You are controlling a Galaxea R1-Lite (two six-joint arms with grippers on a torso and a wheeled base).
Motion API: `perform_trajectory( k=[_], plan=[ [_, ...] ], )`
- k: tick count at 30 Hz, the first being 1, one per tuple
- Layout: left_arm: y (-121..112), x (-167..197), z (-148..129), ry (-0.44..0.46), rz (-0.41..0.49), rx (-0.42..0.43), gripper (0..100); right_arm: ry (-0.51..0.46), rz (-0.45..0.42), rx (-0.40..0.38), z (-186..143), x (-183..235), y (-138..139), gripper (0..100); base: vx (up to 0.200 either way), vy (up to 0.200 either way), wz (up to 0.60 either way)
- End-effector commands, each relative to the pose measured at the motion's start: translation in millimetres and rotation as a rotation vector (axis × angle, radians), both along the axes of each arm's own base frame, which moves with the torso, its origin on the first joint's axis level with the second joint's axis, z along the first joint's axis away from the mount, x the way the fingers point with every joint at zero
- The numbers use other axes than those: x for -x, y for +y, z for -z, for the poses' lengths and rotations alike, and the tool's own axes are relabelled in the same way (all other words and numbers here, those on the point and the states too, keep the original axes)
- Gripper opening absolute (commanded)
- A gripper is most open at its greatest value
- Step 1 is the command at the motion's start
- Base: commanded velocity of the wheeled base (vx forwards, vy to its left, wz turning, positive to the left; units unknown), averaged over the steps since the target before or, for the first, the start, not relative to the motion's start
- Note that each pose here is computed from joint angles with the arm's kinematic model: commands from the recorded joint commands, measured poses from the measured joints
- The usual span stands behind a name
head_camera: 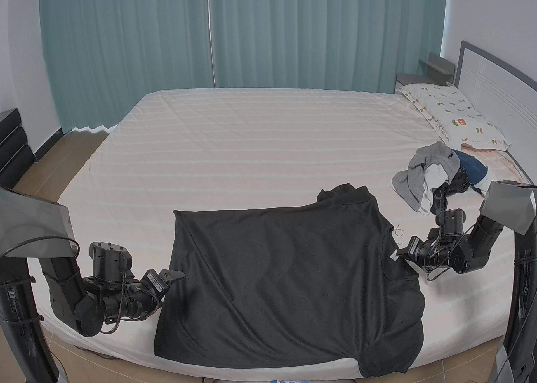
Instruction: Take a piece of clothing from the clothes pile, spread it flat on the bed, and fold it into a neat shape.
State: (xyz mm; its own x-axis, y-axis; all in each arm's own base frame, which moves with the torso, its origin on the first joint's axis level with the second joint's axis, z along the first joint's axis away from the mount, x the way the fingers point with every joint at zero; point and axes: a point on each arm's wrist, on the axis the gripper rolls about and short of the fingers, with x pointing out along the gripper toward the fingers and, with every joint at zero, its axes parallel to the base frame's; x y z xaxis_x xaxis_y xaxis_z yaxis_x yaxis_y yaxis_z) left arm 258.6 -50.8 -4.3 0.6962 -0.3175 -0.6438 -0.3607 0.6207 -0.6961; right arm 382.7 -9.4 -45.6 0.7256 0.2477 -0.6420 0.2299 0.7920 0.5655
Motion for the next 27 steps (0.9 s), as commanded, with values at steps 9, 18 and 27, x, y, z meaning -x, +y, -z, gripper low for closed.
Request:
perform_trajectory(
  k=[9,18,27],
  plan=[
    [0.0,0.2,1.4,0.006,0.0,-0.001,100,-0.003,0.036,0.002,-2.6,3.4,-6.8,0,0.0,0.0,0.0],
    [0.1,0.2,1.4,0.005,-0.001,-0.003,100,-0.025,0.097,0.026,-14.6,6.5,-22.4,0,0.0,0.0,0.0],
    [0.1,0.6,1.6,0.007,-0.002,-0.002,100,-0.02,0.154,0.034,-15.7,12.2,-44.4,0,0.0,0.0,0.0]
  ],
)
